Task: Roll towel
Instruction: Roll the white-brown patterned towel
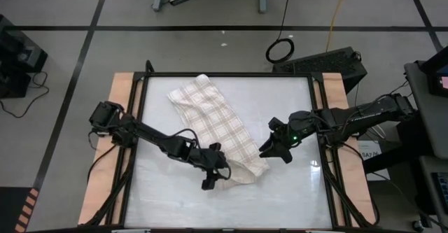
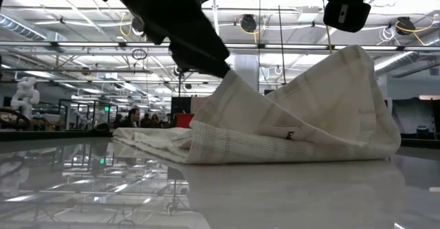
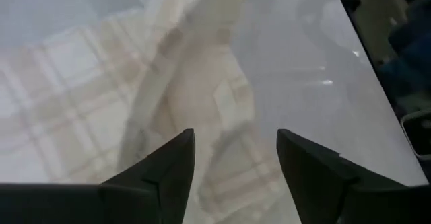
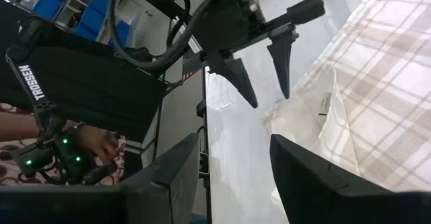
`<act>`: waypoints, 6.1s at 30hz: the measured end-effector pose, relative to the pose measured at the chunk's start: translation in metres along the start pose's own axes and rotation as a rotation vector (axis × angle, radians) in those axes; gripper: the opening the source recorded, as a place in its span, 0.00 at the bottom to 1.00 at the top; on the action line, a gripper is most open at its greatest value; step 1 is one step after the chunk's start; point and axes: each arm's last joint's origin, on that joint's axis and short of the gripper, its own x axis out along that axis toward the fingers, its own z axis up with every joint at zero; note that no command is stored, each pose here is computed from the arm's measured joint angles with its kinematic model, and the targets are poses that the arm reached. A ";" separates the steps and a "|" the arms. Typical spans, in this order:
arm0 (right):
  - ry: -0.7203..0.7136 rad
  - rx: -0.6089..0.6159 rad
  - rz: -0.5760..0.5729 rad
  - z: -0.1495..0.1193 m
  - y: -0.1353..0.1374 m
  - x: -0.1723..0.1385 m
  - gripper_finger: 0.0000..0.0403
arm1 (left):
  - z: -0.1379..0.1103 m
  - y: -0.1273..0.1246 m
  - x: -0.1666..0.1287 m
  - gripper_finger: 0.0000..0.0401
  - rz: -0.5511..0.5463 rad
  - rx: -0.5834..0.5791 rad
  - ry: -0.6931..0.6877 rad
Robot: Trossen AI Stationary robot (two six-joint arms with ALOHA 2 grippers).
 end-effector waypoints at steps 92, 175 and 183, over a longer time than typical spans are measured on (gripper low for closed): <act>0.301 -0.560 -0.253 -0.038 -0.040 0.081 0.02 | -0.016 0.002 -0.012 0.03 0.415 -0.482 -0.002; 0.317 -0.438 -0.205 -0.029 -0.045 0.074 0.00 | -0.043 0.074 0.004 0.35 -0.088 -0.097 0.198; 0.317 -0.438 -0.205 -0.029 -0.045 0.074 0.00 | -0.044 0.074 0.004 0.12 -0.089 -0.100 0.210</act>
